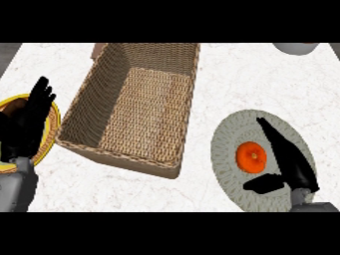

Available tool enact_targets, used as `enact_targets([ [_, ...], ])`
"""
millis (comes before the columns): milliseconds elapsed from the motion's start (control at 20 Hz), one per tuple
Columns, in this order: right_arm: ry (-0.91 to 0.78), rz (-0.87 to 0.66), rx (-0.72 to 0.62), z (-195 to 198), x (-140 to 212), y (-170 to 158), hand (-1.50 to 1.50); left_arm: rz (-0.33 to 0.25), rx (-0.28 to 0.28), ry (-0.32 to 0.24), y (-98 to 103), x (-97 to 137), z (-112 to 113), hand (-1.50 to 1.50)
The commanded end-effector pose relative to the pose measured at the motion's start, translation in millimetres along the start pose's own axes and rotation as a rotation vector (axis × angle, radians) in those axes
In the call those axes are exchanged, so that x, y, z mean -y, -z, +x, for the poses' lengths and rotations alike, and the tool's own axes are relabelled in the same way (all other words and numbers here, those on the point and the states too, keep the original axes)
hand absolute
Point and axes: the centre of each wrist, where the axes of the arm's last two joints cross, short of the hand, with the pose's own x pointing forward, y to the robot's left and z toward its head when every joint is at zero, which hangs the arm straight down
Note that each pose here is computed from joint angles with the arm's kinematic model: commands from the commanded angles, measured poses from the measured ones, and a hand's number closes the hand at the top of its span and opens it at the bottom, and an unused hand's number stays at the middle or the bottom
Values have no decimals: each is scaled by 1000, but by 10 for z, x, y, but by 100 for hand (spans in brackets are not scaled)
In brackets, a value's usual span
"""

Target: Pick the squash from the placemat and place it in the basket

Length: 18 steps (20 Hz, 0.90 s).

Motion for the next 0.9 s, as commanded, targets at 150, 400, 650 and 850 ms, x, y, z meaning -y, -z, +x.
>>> enact_targets([
  [150,-4,-7,6,14,-12,142,-150,3,-2,15,-109,62,64,0],
  [400,-22,15,-10,-175,-24,123,-150,6,3,25,-47,68,-48,0],
  [650,-36,98,-7,-89,-360,170,-150,-1,-8,-4,-16,-89,-34,0],
  [850,-109,193,57,-283,-370,159,150,-16,16,7,-88,128,34,0],
])
